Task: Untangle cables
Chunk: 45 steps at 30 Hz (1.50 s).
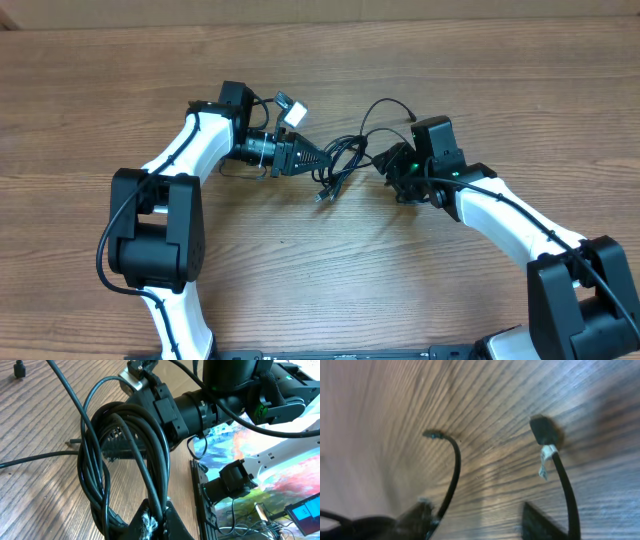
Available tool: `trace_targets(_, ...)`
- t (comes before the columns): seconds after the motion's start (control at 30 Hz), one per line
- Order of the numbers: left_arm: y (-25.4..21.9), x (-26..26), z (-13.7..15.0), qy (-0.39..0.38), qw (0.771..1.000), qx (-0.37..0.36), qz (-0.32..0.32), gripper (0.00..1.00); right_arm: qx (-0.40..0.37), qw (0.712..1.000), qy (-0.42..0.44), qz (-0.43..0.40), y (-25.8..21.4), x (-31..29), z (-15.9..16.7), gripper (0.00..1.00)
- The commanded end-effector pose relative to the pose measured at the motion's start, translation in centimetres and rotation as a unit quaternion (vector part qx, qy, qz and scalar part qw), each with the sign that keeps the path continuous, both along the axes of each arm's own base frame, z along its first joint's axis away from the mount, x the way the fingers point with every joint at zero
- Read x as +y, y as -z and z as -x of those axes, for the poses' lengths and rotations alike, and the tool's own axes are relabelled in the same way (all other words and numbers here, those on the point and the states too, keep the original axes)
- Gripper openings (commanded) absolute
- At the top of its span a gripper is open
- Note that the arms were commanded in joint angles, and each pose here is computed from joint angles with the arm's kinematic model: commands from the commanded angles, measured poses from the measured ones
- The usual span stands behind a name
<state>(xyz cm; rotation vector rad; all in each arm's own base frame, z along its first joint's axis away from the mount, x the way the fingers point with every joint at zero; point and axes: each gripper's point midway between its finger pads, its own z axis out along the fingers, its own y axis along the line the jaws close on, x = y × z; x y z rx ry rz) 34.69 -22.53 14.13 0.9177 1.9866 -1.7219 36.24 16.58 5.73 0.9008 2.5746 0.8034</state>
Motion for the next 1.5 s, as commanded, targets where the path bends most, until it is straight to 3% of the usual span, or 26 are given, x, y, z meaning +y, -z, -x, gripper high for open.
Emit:
trace_targets(0.0,-0.5,-0.2,0.0,0.001,1.0,0.009,0.02,0.04,-0.025,1.0,-0.006,0.018,-0.4,-0.4,-0.5,0.67)
trace_targets(0.2,-0.5,-0.9,0.8,0.011,1.0,0.022,0.017,0.04,-0.131,0.99,0.042,-0.008,-4.0,-2.8,-5.7,0.66)
trace_targets(0.33,-0.5,-2.7,2.0,0.038,0.999,0.017,0.018,0.04,-0.179,0.982,0.041,-0.037,-6.2,-3.0,-7.4,0.66)
trace_targets(0.7,-0.5,-7.2,5.4,0.109,0.994,-0.003,0.02,0.04,-0.219,0.976,-0.014,-0.004,-6.7,-2.6,-7.6,0.66)
trace_targets(0.93,-0.3,-7.5,5.7,0.115,0.993,-0.008,0.016,0.04,-0.285,0.951,-0.094,-0.07,-10.2,0.0,-7.6,0.68)
trace_targets(1.07,0.0,-7.4,5.6,0.113,0.994,-0.011,0.006,0.04,-0.284,0.949,-0.104,-0.085,-10.4,-0.2,-7.5,0.75)
trace_targets(1.3,0.0,-7.3,5.4,0.111,0.994,-0.012,0.007,0.04,-0.285,0.938,-0.151,-0.128,-11.1,-1.5,-6.5,1.0)
trace_targets(1.47,0.0,-6.9,5.0,0.104,0.994,-0.014,0.007,0.04,-0.212,0.959,-0.119,-0.149,-8.8,-4.7,-5.3,1.0)
